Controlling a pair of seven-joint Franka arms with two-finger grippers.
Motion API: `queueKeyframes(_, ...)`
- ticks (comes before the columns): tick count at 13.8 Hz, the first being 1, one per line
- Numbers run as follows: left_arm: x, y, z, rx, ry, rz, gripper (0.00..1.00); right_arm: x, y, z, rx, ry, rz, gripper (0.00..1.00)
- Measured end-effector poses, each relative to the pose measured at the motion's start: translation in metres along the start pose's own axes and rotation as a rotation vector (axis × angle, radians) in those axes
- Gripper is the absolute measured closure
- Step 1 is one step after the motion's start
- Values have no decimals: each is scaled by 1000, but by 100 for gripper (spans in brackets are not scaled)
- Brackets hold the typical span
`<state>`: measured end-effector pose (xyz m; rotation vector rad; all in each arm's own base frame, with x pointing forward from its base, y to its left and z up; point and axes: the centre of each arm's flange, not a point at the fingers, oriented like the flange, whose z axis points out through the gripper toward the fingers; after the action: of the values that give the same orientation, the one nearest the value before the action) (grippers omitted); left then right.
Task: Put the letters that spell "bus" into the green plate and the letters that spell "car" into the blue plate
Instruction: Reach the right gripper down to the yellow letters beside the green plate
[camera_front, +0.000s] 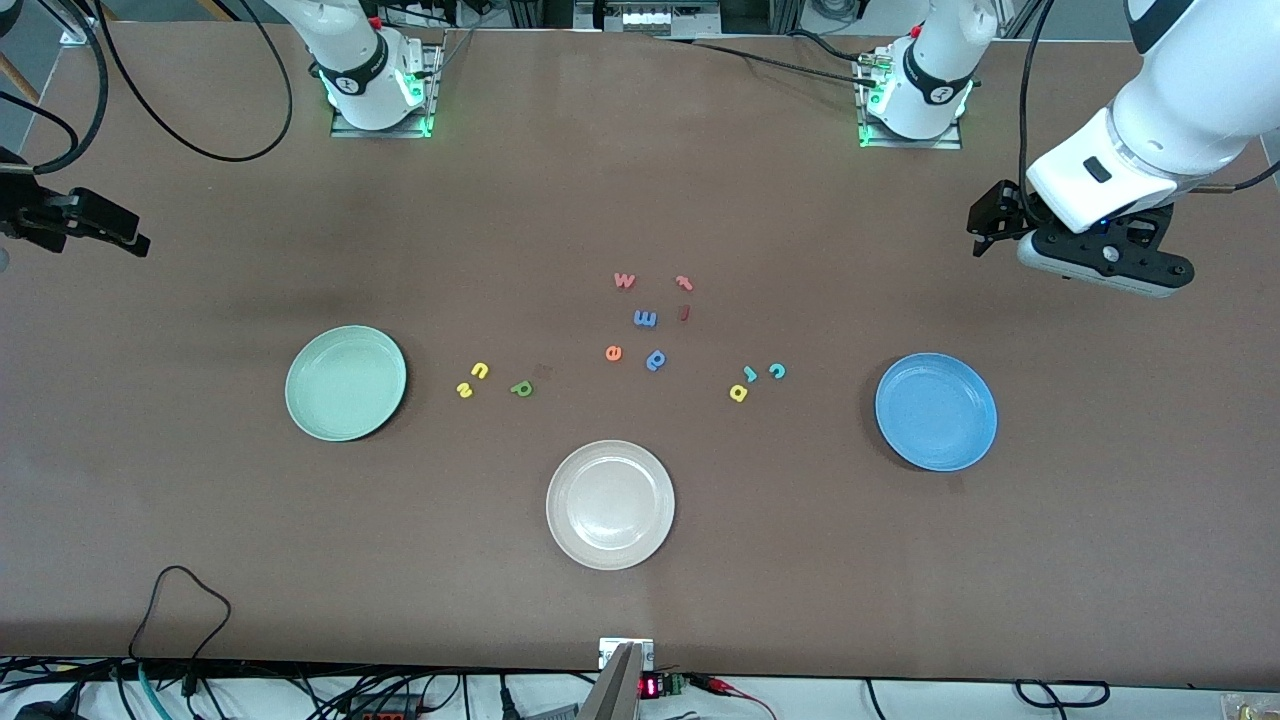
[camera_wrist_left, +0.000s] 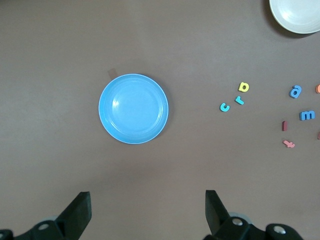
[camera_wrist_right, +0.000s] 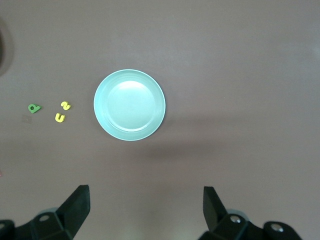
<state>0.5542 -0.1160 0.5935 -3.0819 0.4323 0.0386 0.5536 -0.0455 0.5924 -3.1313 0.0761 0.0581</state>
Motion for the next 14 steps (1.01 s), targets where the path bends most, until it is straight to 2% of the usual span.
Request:
queueKeyframes(4, 0, 0, 0, 0, 0, 0, 0, -1, 0, -1, 0, -1, 0, 0)
queueKeyframes(6, 0, 0, 0, 0, 0, 0, 0, 0, -3, 7, 0, -23, -6, 0)
queueKeyframes(9, 0, 0, 0, 0, 1, 1, 0, 27, -29, 77, 1, -106, -39, 0)
queueKeyframes(12, 0, 1, 0, 0, 1, 1, 0, 65, -92, 169, -17, -138, -6, 0)
queueKeyframes(14, 0, 1, 0, 0, 1, 1, 0, 70, -156, 218, -38, -148, 23, 0)
